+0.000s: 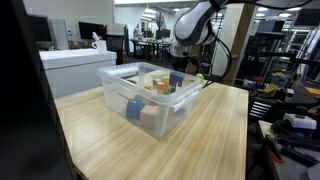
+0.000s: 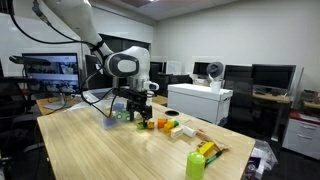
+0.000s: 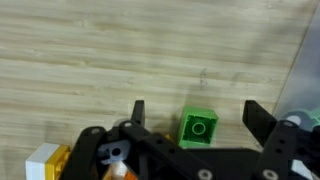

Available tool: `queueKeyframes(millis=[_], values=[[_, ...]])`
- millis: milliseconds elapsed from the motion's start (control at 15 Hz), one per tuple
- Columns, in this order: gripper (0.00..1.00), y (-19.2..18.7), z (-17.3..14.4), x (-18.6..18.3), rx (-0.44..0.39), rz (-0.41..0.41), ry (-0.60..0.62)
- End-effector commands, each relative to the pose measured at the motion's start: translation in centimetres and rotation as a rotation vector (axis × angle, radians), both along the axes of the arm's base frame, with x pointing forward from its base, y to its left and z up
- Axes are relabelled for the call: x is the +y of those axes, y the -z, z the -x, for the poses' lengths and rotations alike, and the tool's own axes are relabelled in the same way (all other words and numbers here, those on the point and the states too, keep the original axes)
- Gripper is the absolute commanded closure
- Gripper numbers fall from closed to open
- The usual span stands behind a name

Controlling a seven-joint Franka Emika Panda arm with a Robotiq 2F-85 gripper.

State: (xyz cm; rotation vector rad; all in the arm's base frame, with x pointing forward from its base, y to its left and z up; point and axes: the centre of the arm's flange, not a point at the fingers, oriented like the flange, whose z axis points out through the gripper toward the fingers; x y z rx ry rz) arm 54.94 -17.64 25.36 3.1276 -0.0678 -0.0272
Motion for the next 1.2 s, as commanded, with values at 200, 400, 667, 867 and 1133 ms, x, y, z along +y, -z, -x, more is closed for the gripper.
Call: queueKeyframes(millis=[200,400,667,867,1133], values=[[0.07,1.5,-1.0,1.1,-0.058,0.042,-0.002],[0.34,2.0,-1.6,1.1,-0.087,0.052,-0.014],[0.73,2.6,-2.1,1.1,-0.108,0.062,-0.028],[0.90,2.7,-2.3,1.0,-0.114,0.066,-0.029],[0.88,-2.5,-3.6,1.8,-0.156,0.081,-0.016]])
